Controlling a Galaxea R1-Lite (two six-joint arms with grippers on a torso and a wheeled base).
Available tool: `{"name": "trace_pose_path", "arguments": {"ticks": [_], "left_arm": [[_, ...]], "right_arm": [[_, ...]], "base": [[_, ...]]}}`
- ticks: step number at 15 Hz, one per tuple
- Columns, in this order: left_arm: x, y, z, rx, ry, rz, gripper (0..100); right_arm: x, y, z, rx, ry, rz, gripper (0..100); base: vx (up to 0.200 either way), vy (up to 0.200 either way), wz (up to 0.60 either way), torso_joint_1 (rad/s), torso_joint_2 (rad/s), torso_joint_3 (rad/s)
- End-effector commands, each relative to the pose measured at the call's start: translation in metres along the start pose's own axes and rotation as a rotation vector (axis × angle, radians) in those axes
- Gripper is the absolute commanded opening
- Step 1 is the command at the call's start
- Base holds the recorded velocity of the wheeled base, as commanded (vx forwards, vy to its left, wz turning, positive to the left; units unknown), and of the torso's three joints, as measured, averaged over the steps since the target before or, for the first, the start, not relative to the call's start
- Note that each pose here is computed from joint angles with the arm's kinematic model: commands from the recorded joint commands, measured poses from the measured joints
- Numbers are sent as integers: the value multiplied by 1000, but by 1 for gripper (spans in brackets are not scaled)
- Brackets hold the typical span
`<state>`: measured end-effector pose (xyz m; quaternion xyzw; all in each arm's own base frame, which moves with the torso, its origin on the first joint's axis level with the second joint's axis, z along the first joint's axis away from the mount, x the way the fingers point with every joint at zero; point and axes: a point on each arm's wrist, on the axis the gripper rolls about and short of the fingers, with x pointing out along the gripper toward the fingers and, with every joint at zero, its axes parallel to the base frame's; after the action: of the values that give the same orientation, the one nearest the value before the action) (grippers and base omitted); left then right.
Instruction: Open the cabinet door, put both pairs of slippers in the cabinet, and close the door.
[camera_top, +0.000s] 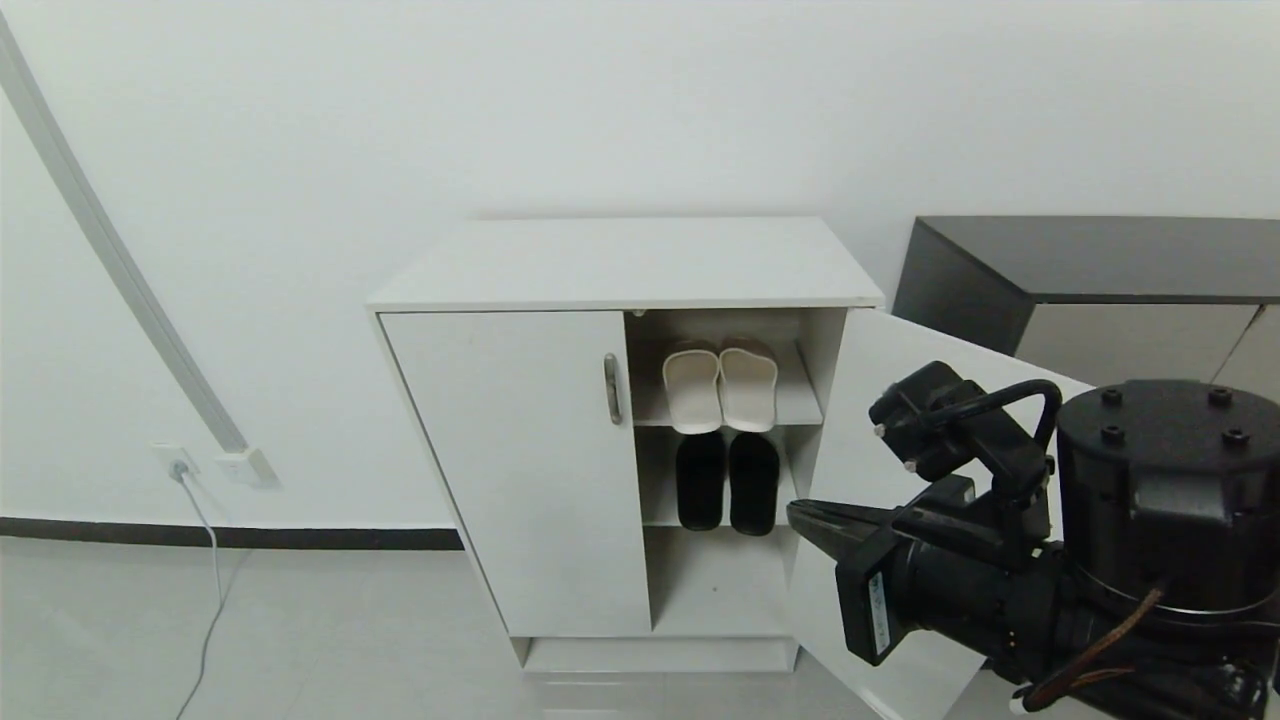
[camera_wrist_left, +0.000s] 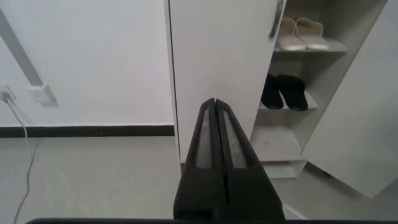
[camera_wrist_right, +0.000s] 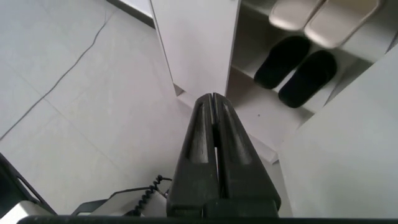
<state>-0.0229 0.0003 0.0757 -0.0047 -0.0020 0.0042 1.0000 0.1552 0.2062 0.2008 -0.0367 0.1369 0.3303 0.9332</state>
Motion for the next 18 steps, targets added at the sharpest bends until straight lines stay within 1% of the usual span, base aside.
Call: {"name": "trace_pose_path", "arguments": {"ticks": [1,9,12,14,18], "left_arm": [[0,0,0,0,1,1,0],[0,0,0,-1,1,1,0],[0,0,0,-1,1,1,0],[0,0,0,-1,1,1,0],[0,0,0,-1,1,1,0]], "right_arm": [[0,0,-1,-1,3,0,0],[0,0,-3,-6,9,1,0],[-1,-1,-8,-43,22,2,0],[-1,-1,-9,-45,25,3,0],[-1,-1,-9,-46,28,4,0]], "base": [[0,0,0,188,-505,-325],[0,0,0,214,-533,-319],[0,0,0,250,-584,-339],[0,0,0,271,-603,-332],[0,0,0,198,-437,-242]]}}
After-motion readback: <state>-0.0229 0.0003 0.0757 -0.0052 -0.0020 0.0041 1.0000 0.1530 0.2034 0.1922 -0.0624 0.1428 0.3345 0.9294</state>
